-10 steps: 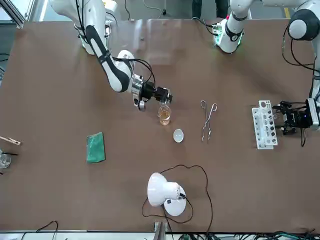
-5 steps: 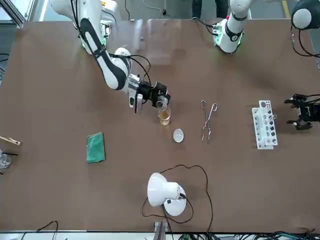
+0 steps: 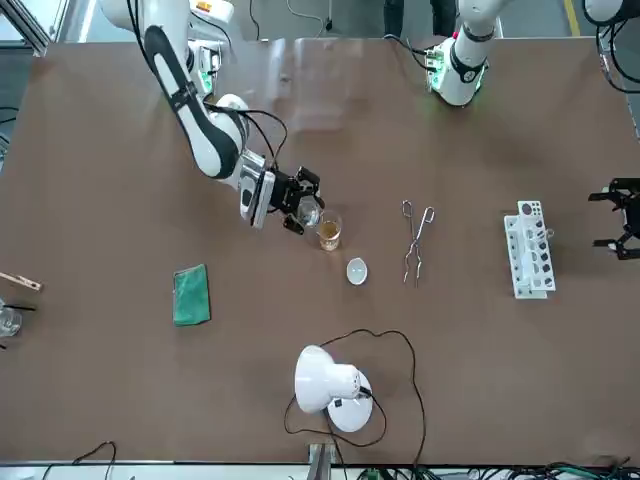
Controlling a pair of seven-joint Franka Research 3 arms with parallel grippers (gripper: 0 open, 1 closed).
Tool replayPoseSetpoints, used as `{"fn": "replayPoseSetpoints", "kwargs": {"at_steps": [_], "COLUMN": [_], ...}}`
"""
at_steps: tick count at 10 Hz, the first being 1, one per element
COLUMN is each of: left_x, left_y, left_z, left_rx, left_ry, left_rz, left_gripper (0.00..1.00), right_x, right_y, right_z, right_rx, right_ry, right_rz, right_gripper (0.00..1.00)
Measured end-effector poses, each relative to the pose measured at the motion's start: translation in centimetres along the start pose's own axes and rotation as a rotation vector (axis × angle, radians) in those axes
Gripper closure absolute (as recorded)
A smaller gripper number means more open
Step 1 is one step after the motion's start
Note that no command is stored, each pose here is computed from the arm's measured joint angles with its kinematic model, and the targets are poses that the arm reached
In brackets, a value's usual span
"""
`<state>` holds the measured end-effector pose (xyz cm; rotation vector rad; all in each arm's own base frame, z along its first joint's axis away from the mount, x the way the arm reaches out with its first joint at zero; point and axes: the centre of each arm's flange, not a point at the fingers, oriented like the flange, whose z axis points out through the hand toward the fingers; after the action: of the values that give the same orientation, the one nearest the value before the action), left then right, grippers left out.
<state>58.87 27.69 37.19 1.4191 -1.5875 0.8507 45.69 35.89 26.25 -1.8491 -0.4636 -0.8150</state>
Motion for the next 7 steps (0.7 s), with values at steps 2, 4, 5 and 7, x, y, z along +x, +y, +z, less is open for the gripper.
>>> {"fn": "replayPoseSetpoints", "kwargs": {"at_steps": [2, 4, 5, 7], "left_x": [1.9, 2.9, 3.8, 7.2], "left_y": [-2.2, -3.5, -4.1, -4.8], "left_z": [2.7, 5.8, 7.2, 9.2], "left_rx": [-0.004, -0.008, 0.002, 0.03], "left_ry": [-0.045, -0.07, -0.095, -0.178], "left_rz": [0.002, 0.0, -0.01, -0.058], "left_gripper": [0.0, 0.0, 0.0, 0.0], "right_x": [0.4, 0.5, 0.4, 0.2], "right_y": [2.7, 5.2, 6.4, 9.0], "right_z": [-3.0, -6.2, -7.8, -11.3], "right_rx": [-0.032, 0.001, 0.023, 0.092], "right_ry": [-0.018, -0.016, -0.021, -0.038], "right_rz": [-0.145, -0.245, -0.295, -0.358], "right_gripper": [0.62, 0.62, 0.62, 0.62]}}
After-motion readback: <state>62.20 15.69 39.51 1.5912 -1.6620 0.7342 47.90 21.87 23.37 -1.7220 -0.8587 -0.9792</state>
